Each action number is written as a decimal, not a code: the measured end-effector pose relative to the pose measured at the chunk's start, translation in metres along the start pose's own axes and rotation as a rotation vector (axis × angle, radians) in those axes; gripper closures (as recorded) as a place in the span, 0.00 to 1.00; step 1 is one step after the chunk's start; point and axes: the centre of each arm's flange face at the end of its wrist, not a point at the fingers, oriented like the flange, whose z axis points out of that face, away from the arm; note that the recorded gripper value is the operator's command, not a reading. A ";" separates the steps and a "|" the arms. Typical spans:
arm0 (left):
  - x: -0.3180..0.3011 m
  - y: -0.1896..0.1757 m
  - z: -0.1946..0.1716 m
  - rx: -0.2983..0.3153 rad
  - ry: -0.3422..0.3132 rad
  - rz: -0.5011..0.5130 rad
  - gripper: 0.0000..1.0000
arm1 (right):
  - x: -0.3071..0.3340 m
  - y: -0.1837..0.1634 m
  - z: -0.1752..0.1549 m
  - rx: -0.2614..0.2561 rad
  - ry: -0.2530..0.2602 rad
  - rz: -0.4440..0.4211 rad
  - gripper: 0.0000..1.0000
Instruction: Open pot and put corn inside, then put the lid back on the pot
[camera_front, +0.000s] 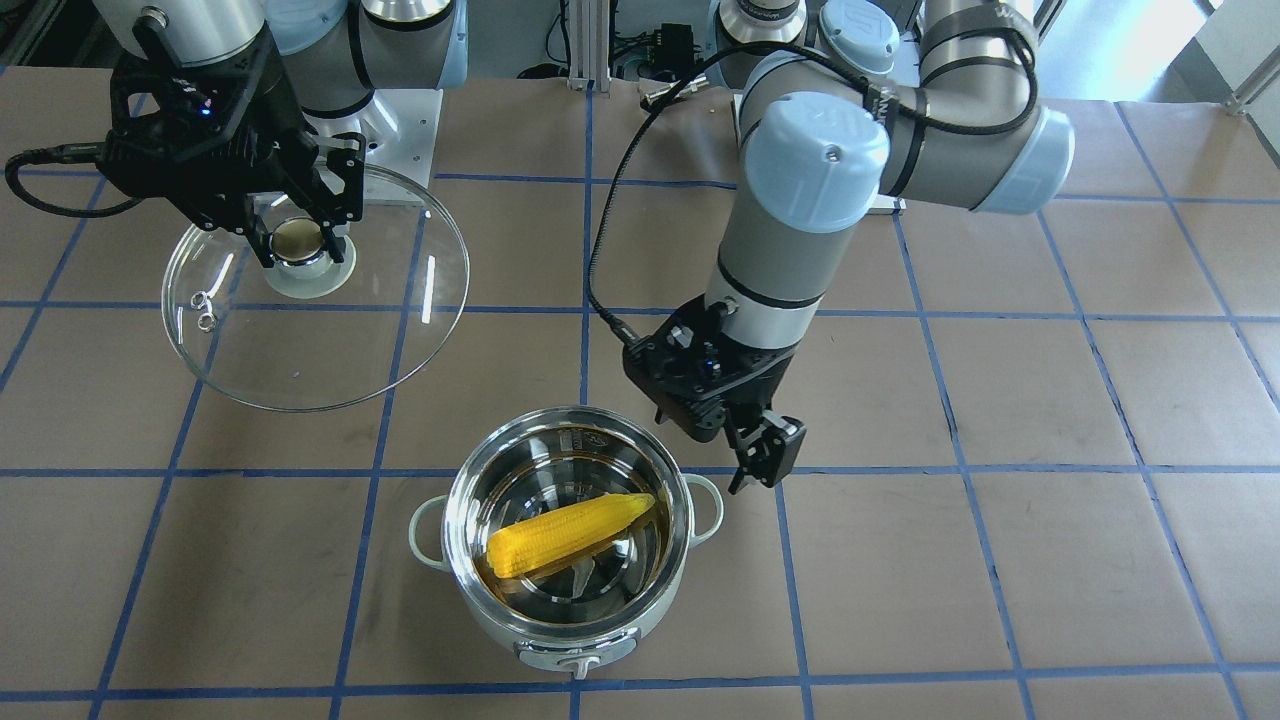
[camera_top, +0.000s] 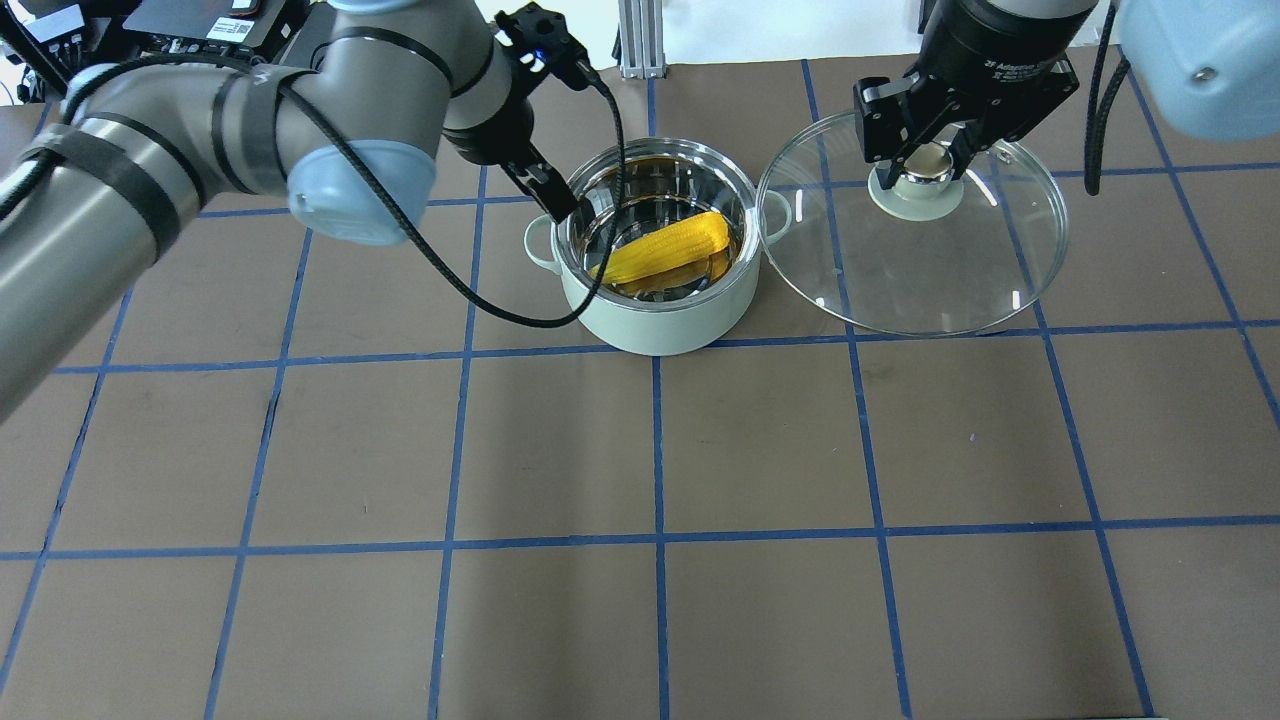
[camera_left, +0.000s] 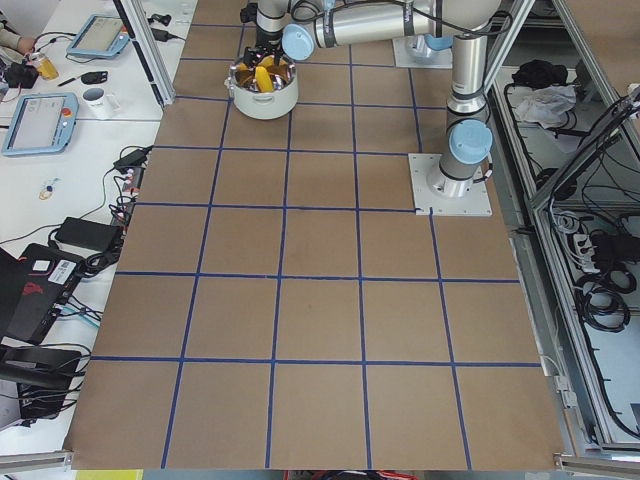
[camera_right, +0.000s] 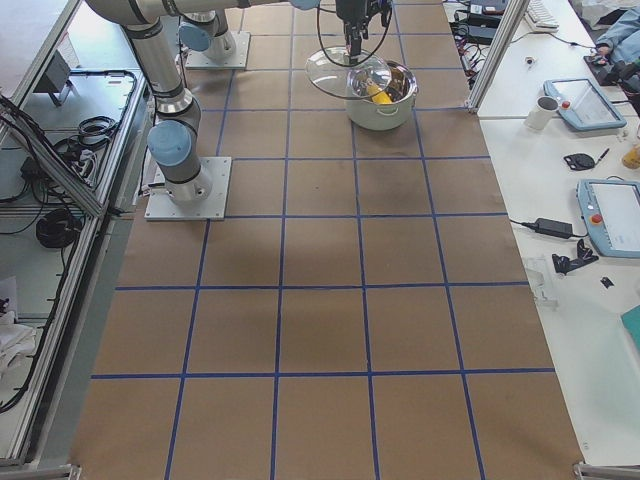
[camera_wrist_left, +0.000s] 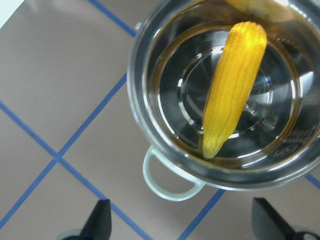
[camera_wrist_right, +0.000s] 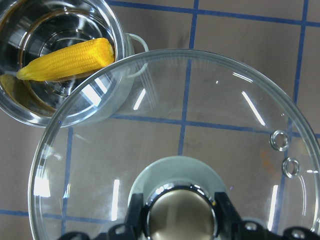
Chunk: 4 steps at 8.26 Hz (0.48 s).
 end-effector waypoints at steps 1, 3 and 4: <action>-0.027 0.022 -0.017 -0.013 -0.006 -0.059 0.00 | -0.001 -0.005 0.001 0.023 -0.001 0.000 0.74; -0.067 0.056 -0.038 -0.033 -0.020 -0.215 0.00 | -0.010 -0.023 0.010 0.066 -0.022 -0.006 0.74; -0.075 0.066 -0.043 -0.041 -0.026 -0.317 0.00 | -0.025 -0.033 0.018 0.088 -0.032 -0.012 0.74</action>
